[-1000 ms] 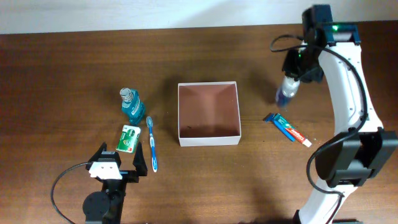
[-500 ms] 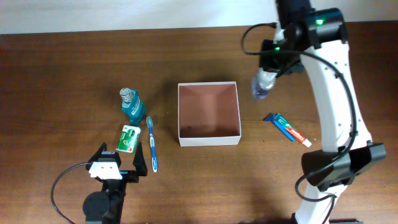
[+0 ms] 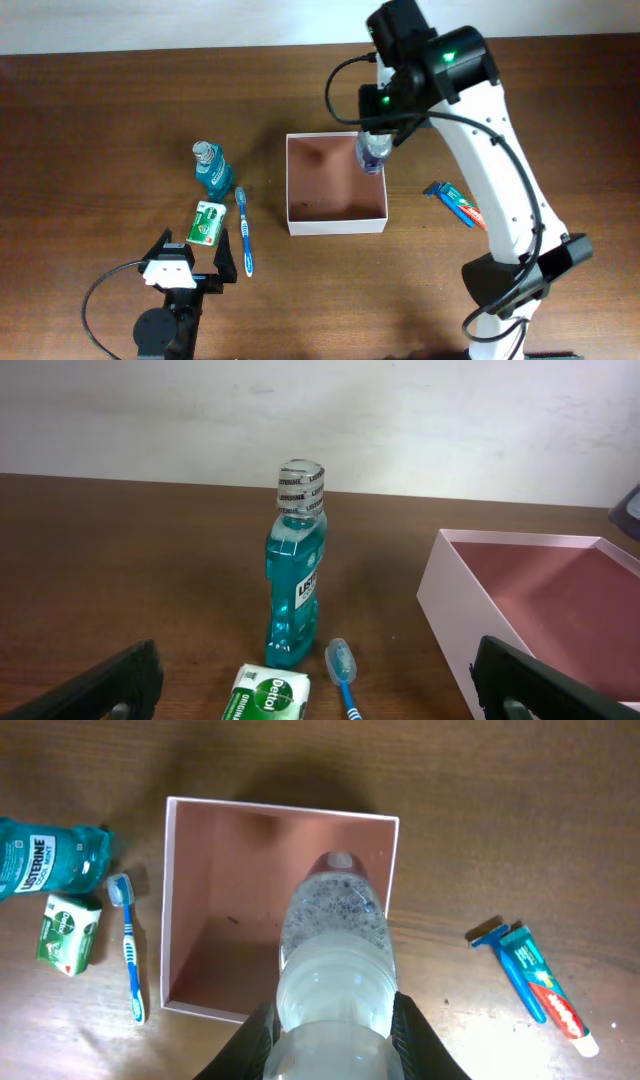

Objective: Pack container
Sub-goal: 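Lift the soap bottle and lower it into the box's back-right corner, then release the soap bottle and move the right gripper back right, then lower the right gripper onto the blue razor and grasp it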

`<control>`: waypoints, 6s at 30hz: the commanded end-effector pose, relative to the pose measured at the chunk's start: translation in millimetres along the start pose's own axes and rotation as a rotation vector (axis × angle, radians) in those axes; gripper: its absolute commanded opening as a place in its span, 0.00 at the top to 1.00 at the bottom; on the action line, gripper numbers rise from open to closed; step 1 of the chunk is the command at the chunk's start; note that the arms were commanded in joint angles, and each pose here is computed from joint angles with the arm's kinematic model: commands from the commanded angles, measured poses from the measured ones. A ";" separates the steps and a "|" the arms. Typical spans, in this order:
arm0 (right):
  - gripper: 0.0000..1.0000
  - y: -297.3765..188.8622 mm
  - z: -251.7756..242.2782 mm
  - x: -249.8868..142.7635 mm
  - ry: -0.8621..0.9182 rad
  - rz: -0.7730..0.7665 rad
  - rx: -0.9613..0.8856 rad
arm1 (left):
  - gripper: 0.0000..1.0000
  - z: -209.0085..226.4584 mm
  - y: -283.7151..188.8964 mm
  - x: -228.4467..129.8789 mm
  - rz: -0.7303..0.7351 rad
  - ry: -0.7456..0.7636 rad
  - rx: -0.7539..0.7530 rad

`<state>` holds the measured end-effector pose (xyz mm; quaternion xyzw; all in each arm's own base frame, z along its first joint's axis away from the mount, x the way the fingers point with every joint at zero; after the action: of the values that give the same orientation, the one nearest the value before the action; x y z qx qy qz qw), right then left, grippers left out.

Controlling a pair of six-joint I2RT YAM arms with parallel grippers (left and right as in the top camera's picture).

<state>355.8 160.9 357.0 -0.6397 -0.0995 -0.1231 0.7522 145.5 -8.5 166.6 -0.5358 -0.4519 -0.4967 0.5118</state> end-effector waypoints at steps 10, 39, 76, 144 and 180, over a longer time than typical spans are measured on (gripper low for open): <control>0.77 17.6 8.7 8.7 0.000 -0.034 -0.056 | 0.00 0.0 0.1 -1.4 -0.005 -0.010 -0.005; 0.77 98.3 8.9 24.3 0.086 0.030 -0.203 | 0.01 0.0 0.1 -1.4 -0.005 -0.010 -0.005; 0.48 35.9 -22.6 28.4 0.098 -0.020 -0.209 | 0.00 0.0 0.1 -1.4 -0.005 -0.010 -0.005; 0.59 136.3 -196.8 -93.8 -0.378 0.191 0.197 | 0.00 0.0 0.1 -1.4 -0.005 -0.010 -0.005; 0.63 180.2 -198.5 -74.4 -0.292 0.288 0.284 | 0.01 0.0 0.1 -1.4 -0.005 -0.010 -0.005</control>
<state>325.2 -7.7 117.8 -0.5625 -0.1165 0.1172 0.8101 145.5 -8.5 166.6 -0.5359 -0.4520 -0.4966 0.5117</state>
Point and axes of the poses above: each gripper's point midway between its finger pads, its own y axis out along the fingers, its own z axis along the line the jaws close on, x = y × z, the point moved 10 cm from there along -y, back along the fingers, and after that the axes turned 7 degrees about y, right-handed, at the moved point
